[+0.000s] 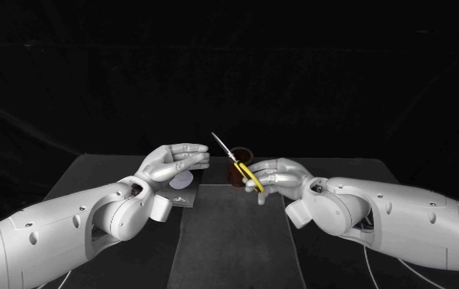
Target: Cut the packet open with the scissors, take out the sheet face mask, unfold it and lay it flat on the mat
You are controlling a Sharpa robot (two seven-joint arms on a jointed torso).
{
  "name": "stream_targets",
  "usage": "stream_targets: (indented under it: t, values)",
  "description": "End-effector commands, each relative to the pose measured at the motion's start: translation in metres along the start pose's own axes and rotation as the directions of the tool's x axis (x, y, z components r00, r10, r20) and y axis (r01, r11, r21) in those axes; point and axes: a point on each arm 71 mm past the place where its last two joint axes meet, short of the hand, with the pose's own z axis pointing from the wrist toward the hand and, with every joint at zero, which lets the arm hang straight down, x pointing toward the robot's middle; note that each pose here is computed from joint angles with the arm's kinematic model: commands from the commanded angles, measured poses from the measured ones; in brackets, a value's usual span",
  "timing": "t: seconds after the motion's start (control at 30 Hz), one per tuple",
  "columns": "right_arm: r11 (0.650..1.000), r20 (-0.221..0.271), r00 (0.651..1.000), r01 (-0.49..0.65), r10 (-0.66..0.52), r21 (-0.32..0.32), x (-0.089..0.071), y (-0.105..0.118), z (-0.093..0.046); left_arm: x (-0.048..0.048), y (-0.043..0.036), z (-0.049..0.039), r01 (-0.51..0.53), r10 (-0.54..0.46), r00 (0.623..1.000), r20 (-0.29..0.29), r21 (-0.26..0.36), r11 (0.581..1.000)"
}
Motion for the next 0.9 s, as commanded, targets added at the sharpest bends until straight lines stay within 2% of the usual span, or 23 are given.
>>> stream_targets:
  t: [0.03,0.17,0.3,0.43,0.63,0.9]
  values:
    - [0.983,-0.211,0.960,-0.178,0.181,0.035,0.018,-0.008,-0.005,0.0097,-0.0032,0.0023,0.050,-0.048,0.997,-0.068,0.038,0.998]
    - [0.964,-0.292,0.918,-0.257,0.267,0.076,0.027,-0.024,-0.012,0.0195,-0.0026,0.0052,0.082,-0.079,0.990,-0.113,0.026,0.996]
    - [0.945,-0.326,0.887,-0.313,0.328,0.097,0.031,-0.035,-0.016,0.0283,-0.0014,0.0063,0.104,-0.103,0.981,-0.167,0.001,0.995]
    - [0.934,-0.328,0.875,-0.342,0.355,0.099,0.029,-0.039,-0.017,0.0319,-0.0006,0.0057,0.112,-0.114,0.972,-0.204,-0.019,0.994]
    - [0.926,-0.317,0.870,-0.367,0.377,0.094,0.024,-0.042,-0.017,0.0324,0.0009,0.0031,0.121,-0.130,0.960,-0.248,-0.050,0.991]
    - [0.914,-0.301,0.864,-0.395,0.403,0.090,0.019,-0.046,-0.016,0.0373,0.0032,-0.0008,0.152,-0.182,0.917,-0.356,-0.111,0.982]
